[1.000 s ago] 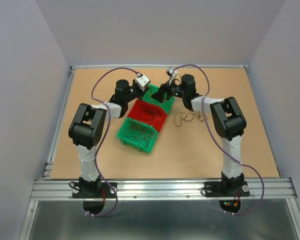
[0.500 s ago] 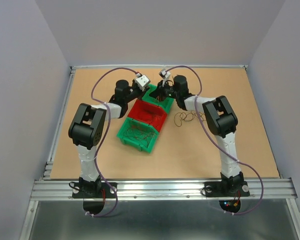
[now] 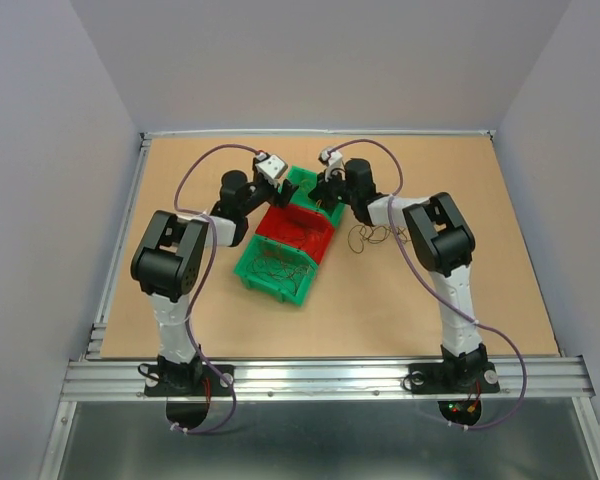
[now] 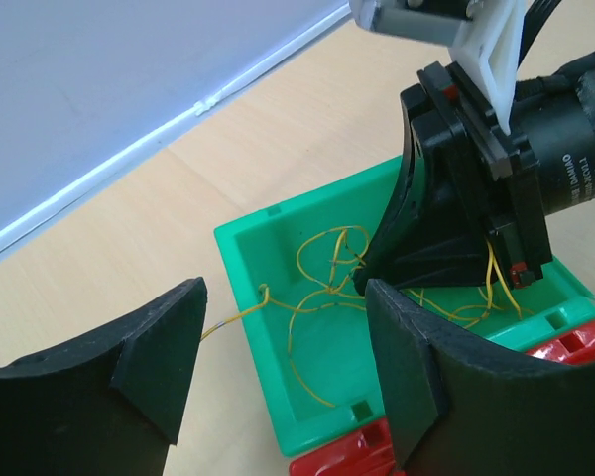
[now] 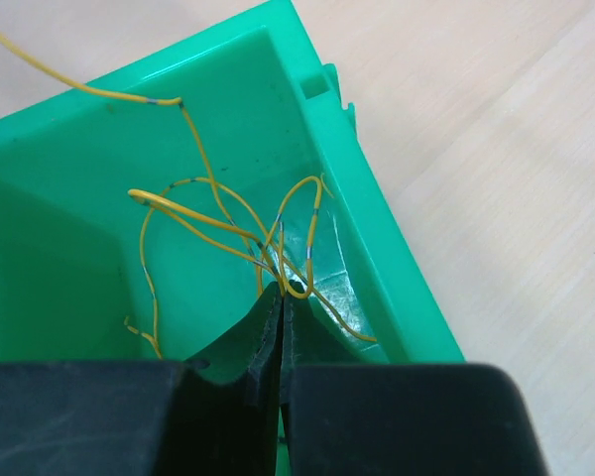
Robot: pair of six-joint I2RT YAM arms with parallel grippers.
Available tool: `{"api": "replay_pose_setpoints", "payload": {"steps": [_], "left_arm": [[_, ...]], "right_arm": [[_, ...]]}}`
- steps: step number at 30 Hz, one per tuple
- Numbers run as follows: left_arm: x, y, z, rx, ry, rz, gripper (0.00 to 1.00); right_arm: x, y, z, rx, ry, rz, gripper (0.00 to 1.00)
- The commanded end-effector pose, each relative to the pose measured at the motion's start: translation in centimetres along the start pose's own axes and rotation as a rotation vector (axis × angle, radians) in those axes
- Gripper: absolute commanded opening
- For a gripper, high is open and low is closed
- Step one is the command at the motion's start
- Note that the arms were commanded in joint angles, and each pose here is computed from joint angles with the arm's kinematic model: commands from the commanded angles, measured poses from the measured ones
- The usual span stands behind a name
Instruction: Untangle the cables
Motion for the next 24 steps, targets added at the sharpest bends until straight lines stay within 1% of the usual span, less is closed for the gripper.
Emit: {"api": "replay_pose_setpoints", "payload": {"steps": [1,2,3,5,6,8,10,12,15,19,21,24], "left_arm": [[1.0,-1.5,-7.3,-0.159,0.053,-0.051,0.76],[1.4,-1.7,-7.8,-0.147,0.036,-0.084,0.76],[1.9,-1.9,-9.8,-0.167,0.026,-0.101,0.76],[2.5,-2.6,-10.6,-0.137,-0.01,-0.126,0.75],[2.7,-3.3,-12.2,-0.165,-0.018,-0.139,0.76],[3.1,-4.3,-13.1,-0.178,-0.034,-0.166,0.76],[3.8,-5.1,-13.8,-0.189,-0.059,-0.235,0.77],[4.5,-5.0,-13.6,-0.175,-0.106,-0.269,0.77],[5.0,-4.1,-12.4,-0.121,-0.172,-0.24,0.76],[5.5,-3.4,-11.3,-0.098,-0.223,-0.206,0.74],[5.8,-3.3,-11.0,-0.094,-0.226,-0.195,0.73],[5.9,-3.1,-10.4,-0.084,-0.231,-0.176,0.73]], "right_arm": [[0.3,-0.2,1.0,0.092,-0.091,0.038,0.01],[0.4,-0.2,1.1,0.1,-0.101,0.039,0.0],[0.3,-0.1,1.2,0.108,-0.108,0.055,0.0],[0.4,-0.2,0.9,0.111,-0.119,0.086,0.0],[0.5,-0.3,0.9,0.112,-0.126,0.094,0.01],[0.6,-0.4,0.4,0.105,-0.136,0.119,0.02],[0.8,-0.4,-0.1,0.1,-0.167,0.169,0.02],[1.1,-0.2,-0.2,0.097,-0.215,0.235,0.01],[1.8,0.4,0.1,0.095,-0.27,0.266,0.01],[2.4,0.7,0.0,0.076,-0.278,0.244,0.01],[2.8,0.5,-0.4,0.051,-0.277,0.223,0.05],[3.5,0.1,-1.6,-0.004,-0.264,0.189,0.15]]}}
Point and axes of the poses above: each gripper's point midway between its finger pads, its own y axis out along the fingers, its own x axis along the line the jaws close on, z = x × y, the point moved 6 cm from there along -y, back along the fingers
